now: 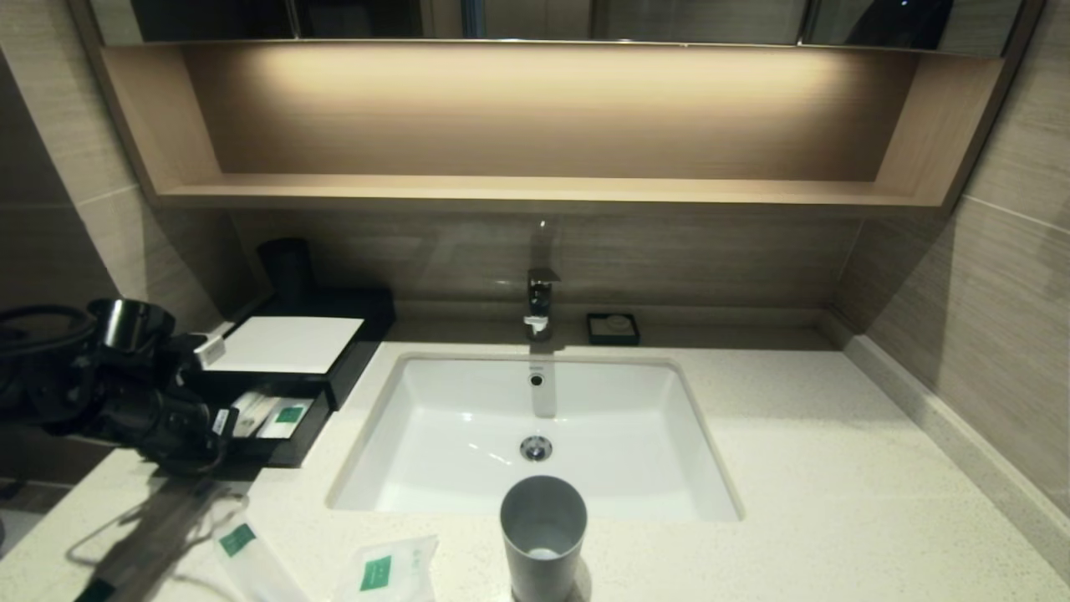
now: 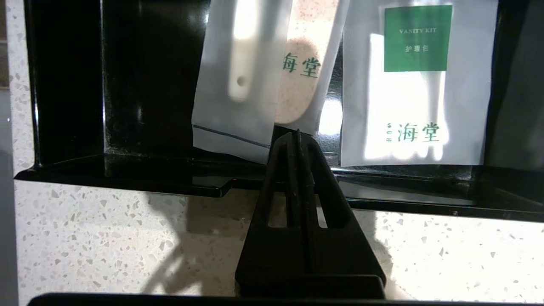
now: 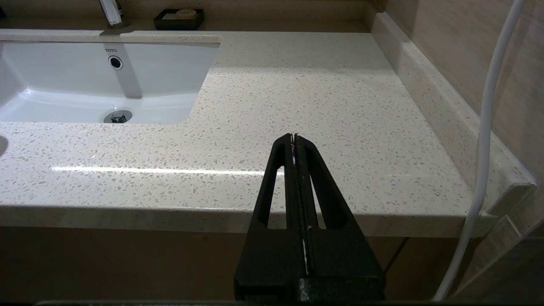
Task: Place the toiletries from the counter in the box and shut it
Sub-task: Open the drawer
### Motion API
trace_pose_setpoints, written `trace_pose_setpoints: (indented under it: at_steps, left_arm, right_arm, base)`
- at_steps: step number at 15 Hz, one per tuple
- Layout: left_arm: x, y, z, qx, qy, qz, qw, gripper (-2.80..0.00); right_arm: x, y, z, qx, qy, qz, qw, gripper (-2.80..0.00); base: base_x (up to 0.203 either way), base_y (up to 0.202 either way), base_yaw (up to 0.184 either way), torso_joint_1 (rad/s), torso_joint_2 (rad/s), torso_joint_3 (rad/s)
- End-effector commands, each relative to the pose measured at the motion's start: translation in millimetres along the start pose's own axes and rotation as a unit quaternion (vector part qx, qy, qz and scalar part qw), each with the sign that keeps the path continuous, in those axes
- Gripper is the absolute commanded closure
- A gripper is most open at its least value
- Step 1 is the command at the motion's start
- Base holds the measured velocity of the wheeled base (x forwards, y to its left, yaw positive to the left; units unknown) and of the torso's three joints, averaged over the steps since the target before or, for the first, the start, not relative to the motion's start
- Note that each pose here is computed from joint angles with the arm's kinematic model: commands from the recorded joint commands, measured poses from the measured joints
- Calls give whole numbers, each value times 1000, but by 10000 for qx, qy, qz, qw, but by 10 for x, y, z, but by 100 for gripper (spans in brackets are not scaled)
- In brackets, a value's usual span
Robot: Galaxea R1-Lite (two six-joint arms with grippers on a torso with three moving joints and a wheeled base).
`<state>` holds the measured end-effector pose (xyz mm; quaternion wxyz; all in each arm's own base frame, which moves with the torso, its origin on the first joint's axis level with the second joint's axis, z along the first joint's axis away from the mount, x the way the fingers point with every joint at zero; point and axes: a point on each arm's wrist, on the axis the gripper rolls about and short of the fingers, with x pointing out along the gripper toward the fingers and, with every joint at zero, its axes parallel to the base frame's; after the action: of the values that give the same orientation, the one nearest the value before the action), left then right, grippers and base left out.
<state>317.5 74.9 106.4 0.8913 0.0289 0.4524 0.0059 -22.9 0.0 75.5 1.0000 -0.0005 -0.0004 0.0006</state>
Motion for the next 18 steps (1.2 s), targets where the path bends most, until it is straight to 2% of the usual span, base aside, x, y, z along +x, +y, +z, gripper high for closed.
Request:
trace_pose_setpoints:
  at_steps: [1, 5, 11, 18]
  left_arm:
    - [-10, 11, 12, 3, -11, 78, 10000, 0]
    - [-24, 4, 5, 13, 108, 70, 9999, 0]
    - [-123, -6, 8, -10, 494, -26, 9988, 0]
    - [-135, -11, -9, -10, 578, -40, 9983, 0]
  right_arm:
    - [1, 0, -4, -3, 2, 2, 10000, 0]
    - [1, 0, -4, -3, 4, 2, 10000, 0]
    - [1, 0, -4, -3, 4, 2, 10000, 0]
    - [1, 0, -3, -3, -1, 2, 10000, 0]
  base:
    - [0, 0, 0, 0, 0, 0]
    - [0, 0, 0, 0, 0, 0]
    - [0, 0, 0, 0, 0, 0]
    - [0, 0, 0, 0, 0, 0]
